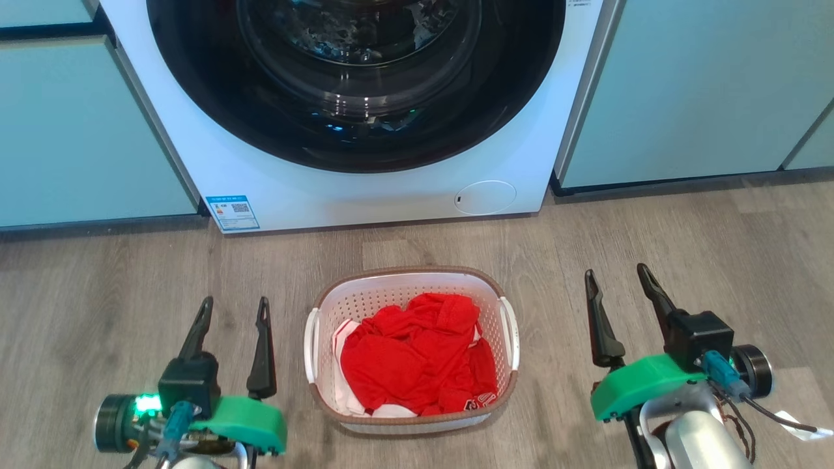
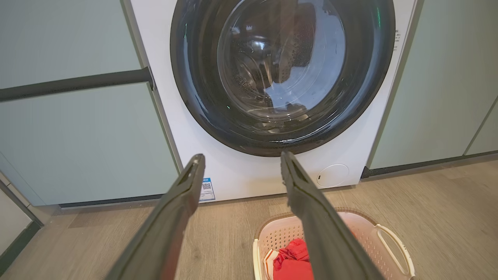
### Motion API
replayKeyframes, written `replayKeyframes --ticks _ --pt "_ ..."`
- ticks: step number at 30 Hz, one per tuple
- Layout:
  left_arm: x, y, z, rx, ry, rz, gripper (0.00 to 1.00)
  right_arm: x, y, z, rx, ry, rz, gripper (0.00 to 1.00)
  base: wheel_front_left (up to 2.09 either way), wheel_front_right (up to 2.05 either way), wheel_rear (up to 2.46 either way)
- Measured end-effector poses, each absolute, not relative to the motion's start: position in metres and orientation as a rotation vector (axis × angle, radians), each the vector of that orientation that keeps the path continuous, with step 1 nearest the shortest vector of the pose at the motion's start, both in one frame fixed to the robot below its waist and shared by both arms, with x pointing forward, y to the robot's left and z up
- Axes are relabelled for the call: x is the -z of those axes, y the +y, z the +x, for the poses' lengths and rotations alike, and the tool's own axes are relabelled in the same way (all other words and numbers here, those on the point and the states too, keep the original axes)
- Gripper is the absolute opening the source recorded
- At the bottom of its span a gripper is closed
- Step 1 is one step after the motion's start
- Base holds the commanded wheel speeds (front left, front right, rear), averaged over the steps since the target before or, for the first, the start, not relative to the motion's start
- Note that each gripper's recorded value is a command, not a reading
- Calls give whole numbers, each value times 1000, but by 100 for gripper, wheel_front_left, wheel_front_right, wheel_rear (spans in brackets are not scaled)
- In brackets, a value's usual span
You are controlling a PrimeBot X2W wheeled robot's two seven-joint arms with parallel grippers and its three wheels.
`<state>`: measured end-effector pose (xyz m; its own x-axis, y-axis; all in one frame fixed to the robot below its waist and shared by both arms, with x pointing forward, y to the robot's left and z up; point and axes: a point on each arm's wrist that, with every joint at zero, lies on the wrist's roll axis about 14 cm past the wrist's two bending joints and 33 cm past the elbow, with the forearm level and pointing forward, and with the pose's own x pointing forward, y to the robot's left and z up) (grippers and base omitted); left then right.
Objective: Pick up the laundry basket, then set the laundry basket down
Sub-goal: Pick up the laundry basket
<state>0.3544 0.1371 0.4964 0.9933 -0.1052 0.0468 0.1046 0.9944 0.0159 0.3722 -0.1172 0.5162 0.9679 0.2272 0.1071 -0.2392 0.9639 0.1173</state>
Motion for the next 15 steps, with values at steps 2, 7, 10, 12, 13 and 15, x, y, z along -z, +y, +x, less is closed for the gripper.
replayKeyframes --ticks 2,7,10,12,13,15 --pt "-496 137 355 105 -45 14 100 -515 -118 372 -235 -91 130 100 0 0 0" --pt "-493 138 356 103 -38 12 100 -513 -119 374 -231 -83 131 100 0 0 0" --pt "-489 138 357 102 -25 11 100 -509 -121 376 -224 -71 133 100 0 0 0" --pt "-485 138 358 103 -12 9 100 -506 -123 379 -217 -63 135 100 0 0 0" --pt "-483 137 359 107 -5 8 100 -504 -124 381 -215 -59 135 100 0 0 0" --pt "-478 137 362 109 11 5 100 -503 -124 387 -215 -56 134 100 0 0 0"
